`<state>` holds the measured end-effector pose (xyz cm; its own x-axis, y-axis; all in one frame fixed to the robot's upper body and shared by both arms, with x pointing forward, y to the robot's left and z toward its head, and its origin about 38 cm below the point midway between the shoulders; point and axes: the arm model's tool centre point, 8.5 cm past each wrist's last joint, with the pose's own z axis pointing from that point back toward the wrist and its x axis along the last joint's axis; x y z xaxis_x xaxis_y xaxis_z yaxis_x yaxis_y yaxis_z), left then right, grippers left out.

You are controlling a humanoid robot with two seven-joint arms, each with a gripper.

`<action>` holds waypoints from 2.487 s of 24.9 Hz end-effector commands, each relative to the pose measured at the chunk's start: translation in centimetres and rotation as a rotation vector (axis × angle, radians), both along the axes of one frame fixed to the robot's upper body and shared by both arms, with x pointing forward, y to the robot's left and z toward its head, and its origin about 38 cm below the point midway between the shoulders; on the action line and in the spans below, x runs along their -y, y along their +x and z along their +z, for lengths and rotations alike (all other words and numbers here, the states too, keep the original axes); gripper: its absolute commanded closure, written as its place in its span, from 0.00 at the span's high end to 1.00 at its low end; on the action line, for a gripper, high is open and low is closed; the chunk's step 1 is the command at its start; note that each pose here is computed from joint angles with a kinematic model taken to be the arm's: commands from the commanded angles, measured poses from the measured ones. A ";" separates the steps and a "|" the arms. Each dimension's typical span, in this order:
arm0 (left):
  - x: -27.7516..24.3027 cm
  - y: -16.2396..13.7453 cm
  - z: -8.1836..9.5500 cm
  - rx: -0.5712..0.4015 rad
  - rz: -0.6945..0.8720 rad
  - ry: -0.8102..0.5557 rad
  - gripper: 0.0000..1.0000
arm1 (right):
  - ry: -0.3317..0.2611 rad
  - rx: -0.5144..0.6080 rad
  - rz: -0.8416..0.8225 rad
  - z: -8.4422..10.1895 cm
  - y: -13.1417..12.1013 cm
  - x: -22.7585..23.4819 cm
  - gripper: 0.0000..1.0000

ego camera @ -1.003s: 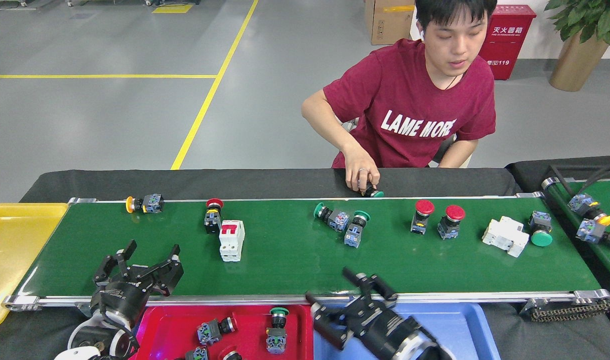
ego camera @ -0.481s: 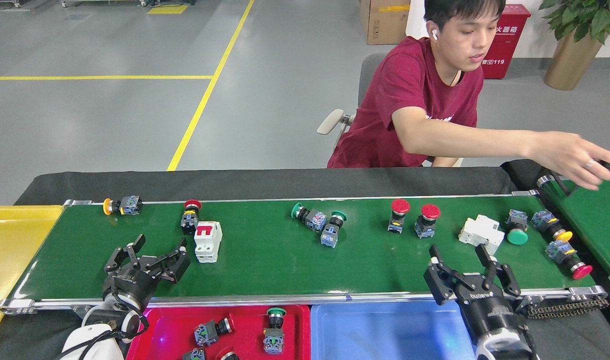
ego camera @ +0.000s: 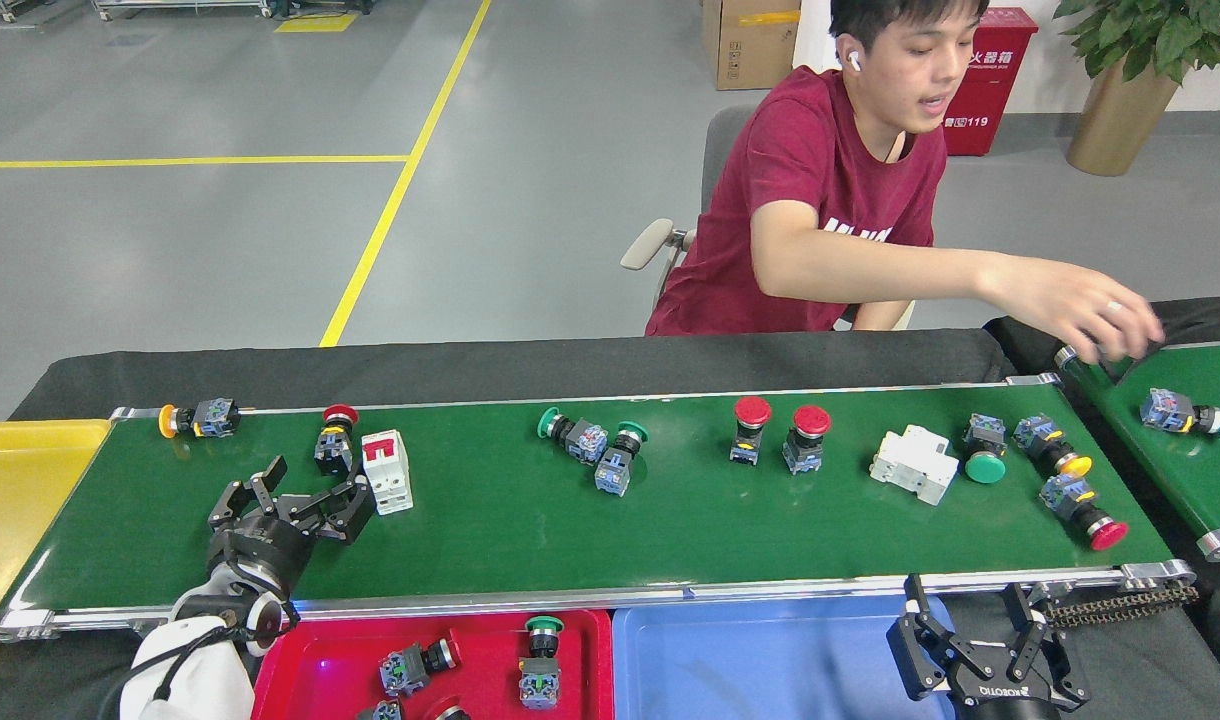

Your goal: Pick switch part from conveyor to tray

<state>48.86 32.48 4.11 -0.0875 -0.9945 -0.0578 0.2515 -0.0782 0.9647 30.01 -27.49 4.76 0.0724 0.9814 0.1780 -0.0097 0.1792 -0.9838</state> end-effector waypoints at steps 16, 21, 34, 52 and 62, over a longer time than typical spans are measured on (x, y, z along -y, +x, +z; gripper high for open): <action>-1.3 1.2 -0.1 0.050 0.036 -0.018 0.01 | -0.052 -0.069 0.154 1.7 12.5 -15.6 0.98; 1.5 -4.3 0.6 0.119 -0.363 -0.045 0.02 | -0.099 -0.154 0.111 0.9 16.7 -17.7 0.98; 1.2 -18.4 0.4 0.133 -0.531 -0.015 1.00 | -0.122 -0.202 0.228 0.3 19.6 -17.6 0.05; -5.5 -19.3 0.6 0.212 -0.043 -0.008 1.00 | 0.062 0.038 0.841 5.3 3.6 -22.1 0.04; -6.2 -8.0 1.3 0.103 -0.148 0.059 1.00 | 0.123 -0.030 0.879 5.5 1.7 -27.1 1.00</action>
